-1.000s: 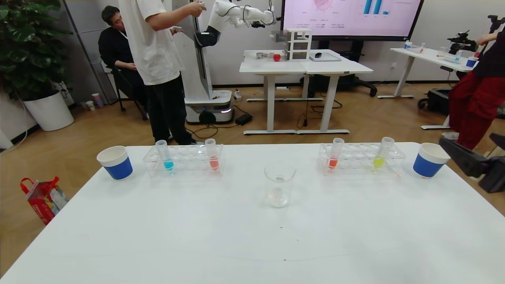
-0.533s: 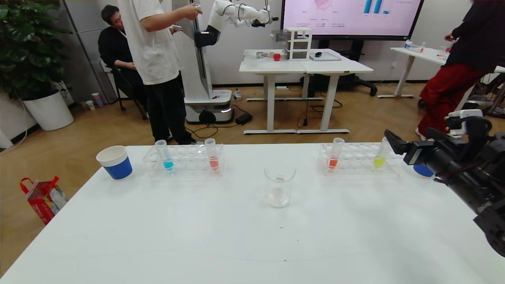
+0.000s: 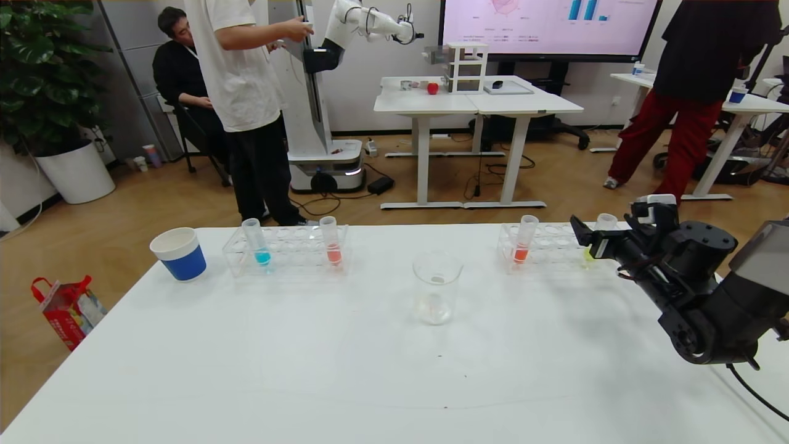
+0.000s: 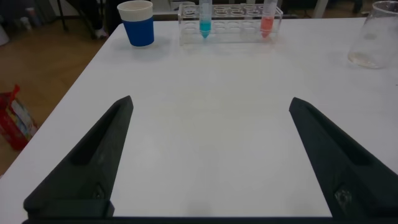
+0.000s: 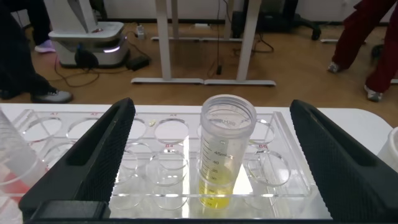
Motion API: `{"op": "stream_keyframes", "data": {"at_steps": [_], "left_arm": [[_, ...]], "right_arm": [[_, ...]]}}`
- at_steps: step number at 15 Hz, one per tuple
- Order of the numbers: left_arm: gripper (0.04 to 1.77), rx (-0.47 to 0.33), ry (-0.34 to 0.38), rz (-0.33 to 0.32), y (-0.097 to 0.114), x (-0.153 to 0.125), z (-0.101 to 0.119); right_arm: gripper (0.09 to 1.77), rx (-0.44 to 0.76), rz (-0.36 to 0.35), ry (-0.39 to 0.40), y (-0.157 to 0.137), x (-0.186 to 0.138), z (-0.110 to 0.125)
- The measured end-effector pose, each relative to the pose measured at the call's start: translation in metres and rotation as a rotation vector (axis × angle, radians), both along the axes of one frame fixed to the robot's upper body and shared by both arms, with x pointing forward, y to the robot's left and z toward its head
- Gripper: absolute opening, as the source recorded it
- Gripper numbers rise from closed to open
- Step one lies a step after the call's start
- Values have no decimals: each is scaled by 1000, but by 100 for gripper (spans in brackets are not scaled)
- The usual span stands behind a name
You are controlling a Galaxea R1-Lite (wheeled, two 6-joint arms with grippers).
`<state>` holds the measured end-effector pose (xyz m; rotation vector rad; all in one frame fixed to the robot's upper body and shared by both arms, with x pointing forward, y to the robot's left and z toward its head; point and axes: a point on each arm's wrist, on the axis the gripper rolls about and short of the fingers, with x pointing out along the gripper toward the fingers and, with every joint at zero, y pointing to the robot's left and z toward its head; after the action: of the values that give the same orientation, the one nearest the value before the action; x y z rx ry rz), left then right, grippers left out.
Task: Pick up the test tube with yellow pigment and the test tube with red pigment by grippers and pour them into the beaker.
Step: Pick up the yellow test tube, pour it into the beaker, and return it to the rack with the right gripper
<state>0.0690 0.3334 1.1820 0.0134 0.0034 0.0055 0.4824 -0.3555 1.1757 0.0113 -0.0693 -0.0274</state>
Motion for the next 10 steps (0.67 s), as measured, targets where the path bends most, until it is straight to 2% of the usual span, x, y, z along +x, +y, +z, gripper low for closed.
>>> {"op": "stream_keyframes", "data": {"at_steps": [5,6,7,9,10], "left_arm": [[175,0,0,0,0,0,0],[175,0,0,0,0,0,0],[175,0,0,0,0,0,0],[175,0,0,0,0,0,0],[175,0,0,0,0,0,0]], "right_arm": [[174,1,-23,8,-13,16,-18],[166,1,-22,9,-14,17,-19],[144,1,-18,9,-13,18,-20],[60,1,-12,3,-12,19,-20],[39,0,-10,1,-11,19,-20]]}}
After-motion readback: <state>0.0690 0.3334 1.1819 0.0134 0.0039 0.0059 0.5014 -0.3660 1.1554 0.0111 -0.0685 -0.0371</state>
